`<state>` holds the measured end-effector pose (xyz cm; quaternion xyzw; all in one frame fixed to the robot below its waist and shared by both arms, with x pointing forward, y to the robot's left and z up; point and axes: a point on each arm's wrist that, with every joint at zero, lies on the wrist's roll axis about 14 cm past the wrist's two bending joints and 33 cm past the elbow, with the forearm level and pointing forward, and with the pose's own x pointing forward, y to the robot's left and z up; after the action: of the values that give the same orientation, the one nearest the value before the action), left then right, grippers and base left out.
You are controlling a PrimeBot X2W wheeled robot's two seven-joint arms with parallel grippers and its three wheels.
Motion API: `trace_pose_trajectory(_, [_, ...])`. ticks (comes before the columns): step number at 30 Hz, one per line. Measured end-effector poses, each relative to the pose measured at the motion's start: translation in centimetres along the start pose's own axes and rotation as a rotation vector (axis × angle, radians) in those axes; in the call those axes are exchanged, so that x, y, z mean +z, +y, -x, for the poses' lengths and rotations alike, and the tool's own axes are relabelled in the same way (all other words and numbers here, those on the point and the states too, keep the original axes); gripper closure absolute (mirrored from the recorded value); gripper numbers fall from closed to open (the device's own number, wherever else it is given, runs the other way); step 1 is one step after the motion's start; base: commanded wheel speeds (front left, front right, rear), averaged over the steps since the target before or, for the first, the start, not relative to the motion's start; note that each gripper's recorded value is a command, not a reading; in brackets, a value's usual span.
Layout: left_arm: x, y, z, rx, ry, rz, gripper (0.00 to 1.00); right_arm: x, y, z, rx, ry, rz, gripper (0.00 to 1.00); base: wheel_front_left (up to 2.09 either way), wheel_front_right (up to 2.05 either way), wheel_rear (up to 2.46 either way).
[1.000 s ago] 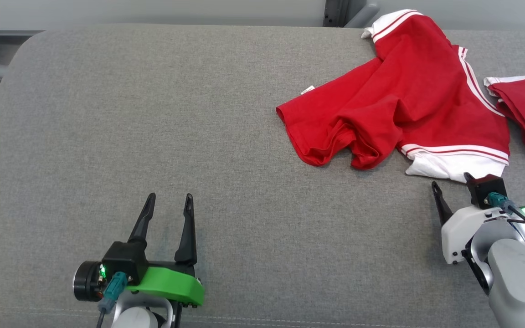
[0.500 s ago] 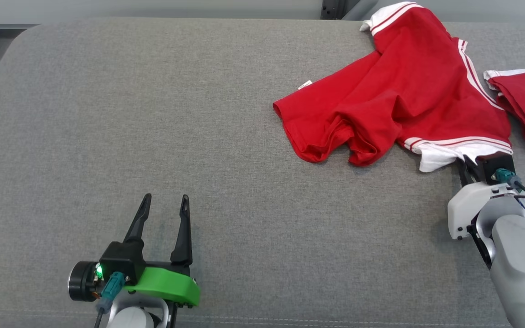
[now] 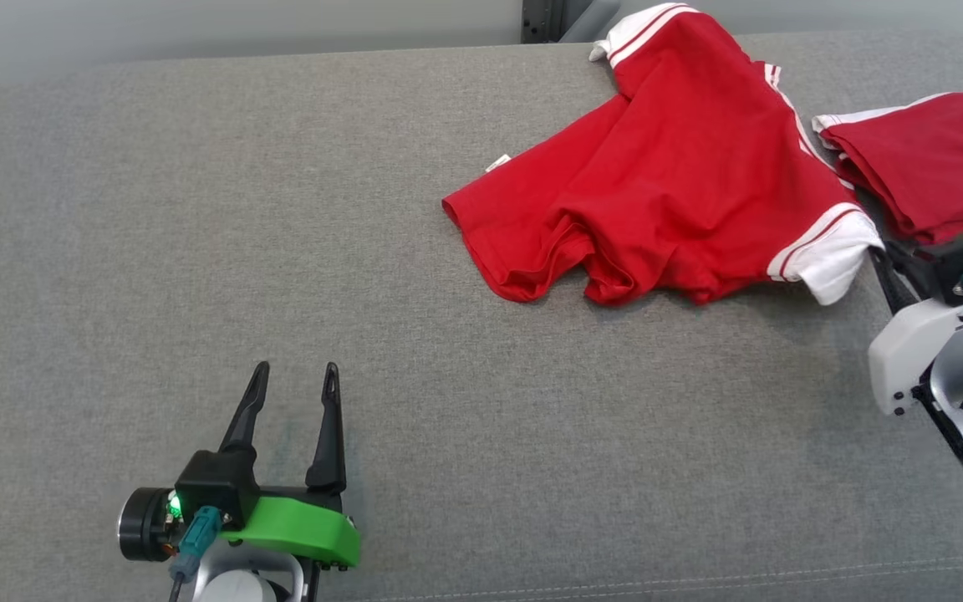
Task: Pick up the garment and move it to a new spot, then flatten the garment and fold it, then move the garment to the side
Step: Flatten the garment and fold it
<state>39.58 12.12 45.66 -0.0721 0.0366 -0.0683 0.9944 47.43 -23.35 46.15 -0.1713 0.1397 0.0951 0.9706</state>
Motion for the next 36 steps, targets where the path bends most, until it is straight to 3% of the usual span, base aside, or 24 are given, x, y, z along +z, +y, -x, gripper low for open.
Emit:
trace_pose_trajectory(7, [-0.1, -0.9, -0.5, -0.028, -0.001, 0.005, 0.00, 2.6, -2.2, 4.2, -0.010, 0.024, 0.042, 1.00, 0.00, 0.00, 0.00])
trace_pose_trajectory(15, [0.0, -1.0, -0.7, -0.031, -0.002, 0.010, 0.00, -1.1, 1.4, 6.5, 0.060, 0.177, -0.040, 1.00, 0.00, 0.00, 0.00])
trace_pose_trajectory(16, [0.1, -1.0, -0.7, -0.033, -0.004, 0.011, 0.00, -1.7, 1.7, 6.5, 0.059, 0.189, -0.063, 0.94, 0.00, 0.00, 0.00])
trace_pose_trajectory(18, [0.1, -1.2, -0.7, -0.039, -0.004, 0.011, 0.00, -3.2, 2.6, 7.0, 0.060, 0.224, -0.096, 0.64, 0.00, 0.00, 0.00])
trace_pose_trajectory(19, [0.0, -1.3, -0.7, -0.044, -0.002, 0.011, 0.00, -3.7, 3.1, 7.2, 0.061, 0.232, -0.126, 0.64, 0.00, 0.00, 0.00])
trace_pose_trajectory(20, [0.0, -1.4, -0.7, -0.048, 0.000, 0.010, 0.00, -4.2, 3.5, 7.4, 0.061, 0.240, -0.147, 0.13, 0.00, 0.00, 0.00])
trace_pose_trajectory(21, [0.0, -1.6, -0.9, -0.052, 0.000, 0.010, 0.00, -4.6, 3.6, 7.7, 0.056, 0.244, -0.161, 0.00, 0.00, 0.00, 0.00])
trace_pose_trajectory(26, [0.0, -2.6, -1.6, -0.090, -0.001, 0.004, 0.00, -4.7, 2.9, 8.6, 0.006, 0.201, -0.228, 0.00, 0.00, 0.00, 0.00])
trace_pose_trajectory(36, [-0.8, -6.0, -4.0, -0.217, 0.027, -0.002, 0.00, 1.9, -2.2, 10.4, -0.182, -0.123, -0.320, 0.00, 0.00, 0.00, 0.00])
